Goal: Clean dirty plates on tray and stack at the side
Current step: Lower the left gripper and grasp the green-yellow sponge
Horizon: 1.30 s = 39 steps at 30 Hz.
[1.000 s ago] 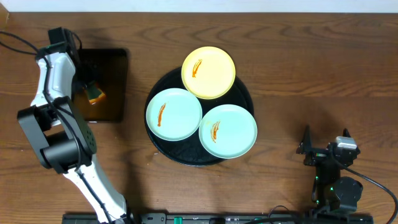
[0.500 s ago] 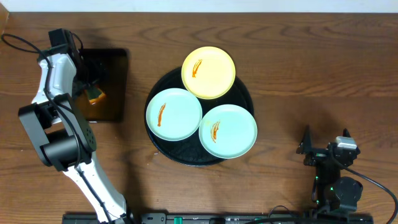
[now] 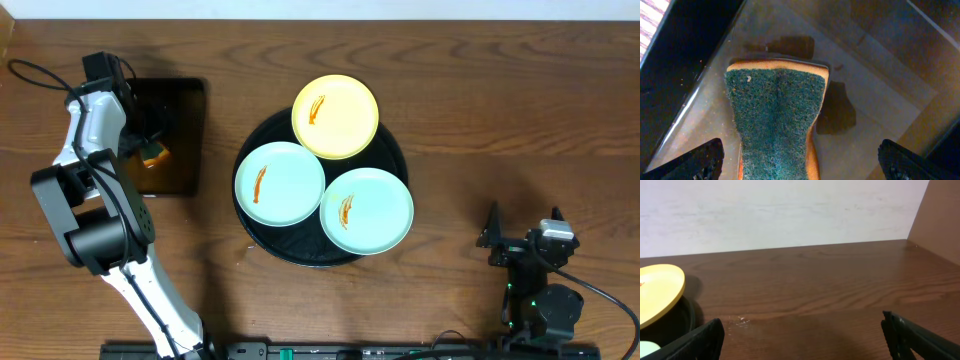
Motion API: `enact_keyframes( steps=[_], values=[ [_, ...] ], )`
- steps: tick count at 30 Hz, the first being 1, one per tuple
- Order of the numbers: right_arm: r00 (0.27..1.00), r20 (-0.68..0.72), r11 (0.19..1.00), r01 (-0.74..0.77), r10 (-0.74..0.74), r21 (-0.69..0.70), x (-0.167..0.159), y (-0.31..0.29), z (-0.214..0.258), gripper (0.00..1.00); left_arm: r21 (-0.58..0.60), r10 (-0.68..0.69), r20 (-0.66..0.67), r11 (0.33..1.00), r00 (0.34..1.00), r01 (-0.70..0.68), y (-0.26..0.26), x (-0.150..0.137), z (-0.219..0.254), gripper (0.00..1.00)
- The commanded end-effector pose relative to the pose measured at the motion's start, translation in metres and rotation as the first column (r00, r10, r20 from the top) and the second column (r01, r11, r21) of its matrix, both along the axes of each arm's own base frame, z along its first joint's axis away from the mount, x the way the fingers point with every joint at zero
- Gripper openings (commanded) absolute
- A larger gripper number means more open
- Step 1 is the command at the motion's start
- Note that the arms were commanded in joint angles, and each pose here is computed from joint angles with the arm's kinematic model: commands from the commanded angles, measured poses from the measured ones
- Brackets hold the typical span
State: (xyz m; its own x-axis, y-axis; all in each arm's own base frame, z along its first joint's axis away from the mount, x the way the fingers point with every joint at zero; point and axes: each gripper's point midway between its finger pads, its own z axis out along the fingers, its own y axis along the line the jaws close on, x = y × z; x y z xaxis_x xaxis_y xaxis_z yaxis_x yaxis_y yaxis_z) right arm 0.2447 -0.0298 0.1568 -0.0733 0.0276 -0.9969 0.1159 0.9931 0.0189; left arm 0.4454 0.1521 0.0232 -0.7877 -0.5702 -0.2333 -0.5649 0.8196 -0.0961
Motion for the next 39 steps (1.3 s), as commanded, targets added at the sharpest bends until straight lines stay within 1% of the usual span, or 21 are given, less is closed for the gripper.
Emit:
enact_keyframes(
  steps=[1,6,7,10,11,16,18,20,21,22,23,25,27,29,30,32,33,38,39],
  values=[
    [1.000,-0.005,1.000,0.014,-0.014,-0.007,0.000,-0.003,-0.002,0.99,-0.018,-0.008,-0.041,1.000,0.999,0.007,-0.004,-0.012,-0.014,0.99],
    [1.000,-0.005,1.000,0.014,-0.014,-0.007,0.000,-0.003,-0.002,0.99,-0.023,-0.008,-0.057,1.000,0.998,0.007,-0.007,-0.019,-0.025,0.99],
    [1.000,-0.005,1.000,0.014,-0.014,-0.007,0.000,-0.003,-0.001,0.99,-0.023,-0.008,-0.058,1.000,0.998,0.007,-0.007,-0.020,-0.026,0.98],
    [1.000,-0.005,1.000,0.014,-0.014,-0.007,0.000,-0.003,-0.002,0.99,-0.017,-0.007,-0.048,1.000,0.999,0.007,-0.005,-0.017,-0.025,0.89],
    [1.000,-0.005,1.000,0.014,-0.014,-0.007,0.000,-0.003,-0.002,0.99,-0.017,-0.008,-0.046,1.000,0.999,0.007,-0.005,-0.017,-0.025,0.87],
    [1.000,-0.005,1.000,0.014,-0.014,-0.007,0.000,-0.003,-0.002,0.99,-0.015,-0.007,-0.041,1.000,0.999,0.007,-0.005,-0.016,-0.025,0.86],
    [1.000,-0.005,1.000,0.014,-0.014,-0.007,0.000,-0.003,-0.001,0.99,-0.014,-0.007,-0.038,1.000,0.999,0.007,-0.005,-0.015,-0.025,0.79],
    [1.000,-0.005,1.000,0.014,-0.014,-0.007,0.000,-0.003,-0.002,0.99,-0.012,-0.007,-0.034,1.000,0.999,0.007,-0.004,-0.014,-0.024,0.69],
    [1.000,-0.005,1.000,0.014,-0.014,-0.007,0.000,-0.003,-0.001,0.99,-0.011,-0.008,-0.031,1.000,0.999,0.007,-0.004,-0.013,-0.024,0.61],
    [1.000,-0.005,1.000,0.014,-0.014,-0.007,0.000,-0.003,-0.001,0.99,-0.011,-0.008,-0.030,1.000,1.000,0.007,-0.004,-0.013,-0.024,0.55],
    [1.000,-0.005,1.000,0.014,-0.014,-0.007,0.000,-0.003,-0.002,0.99,-0.010,-0.007,-0.028,1.000,1.000,0.007,-0.004,-0.013,-0.024,0.47],
    [1.000,-0.005,1.000,0.014,-0.014,-0.007,0.000,-0.003,-0.002,0.99,-0.010,-0.007,-0.026,1.000,1.000,0.007,-0.004,-0.012,-0.022,0.29],
    [1.000,-0.005,1.000,0.014,-0.014,-0.007,0.000,-0.003,-0.001,0.99,-0.008,-0.007,-0.020,1.000,1.000,0.007,-0.004,-0.012,-0.019,0.20],
    [1.000,-0.005,1.000,0.014,-0.014,-0.007,0.000,-0.003,-0.002,0.99,-0.004,-0.007,-0.010,1.000,1.000,0.007,-0.003,-0.011,-0.014,0.19],
    [1.000,-0.005,1.000,0.014,-0.014,-0.007,0.000,-0.003,-0.002,0.99,-0.001,-0.007,-0.002,1.000,1.000,0.007,-0.003,-0.010,-0.011,0.15],
    [1.000,-0.005,1.000,0.014,-0.014,-0.007,0.000,-0.003,-0.002,0.99,0.005,-0.007,0.016,1.000,1.000,0.007,-0.002,-0.009,-0.001,0.11],
    [1.000,-0.005,1.000,0.014,-0.014,-0.007,0.000,-0.003,-0.002,0.99,0.009,-0.007,0.027,1.000,1.000,0.007,-0.002,-0.008,0.004,0.08],
    [1.000,-0.005,1.000,0.014,-0.014,-0.007,0.000,-0.003,-0.002,0.99,0.005,-0.015,0.086,1.000,0.996,0.015,-0.007,-0.006,0.037,0.08],
    [1.000,-0.005,1.000,0.014,-0.014,-0.007,0.000,-0.003,-0.001,0.99,0.002,-0.016,0.092,1.000,0.996,0.016,-0.007,-0.007,0.041,0.10]
  ],
)
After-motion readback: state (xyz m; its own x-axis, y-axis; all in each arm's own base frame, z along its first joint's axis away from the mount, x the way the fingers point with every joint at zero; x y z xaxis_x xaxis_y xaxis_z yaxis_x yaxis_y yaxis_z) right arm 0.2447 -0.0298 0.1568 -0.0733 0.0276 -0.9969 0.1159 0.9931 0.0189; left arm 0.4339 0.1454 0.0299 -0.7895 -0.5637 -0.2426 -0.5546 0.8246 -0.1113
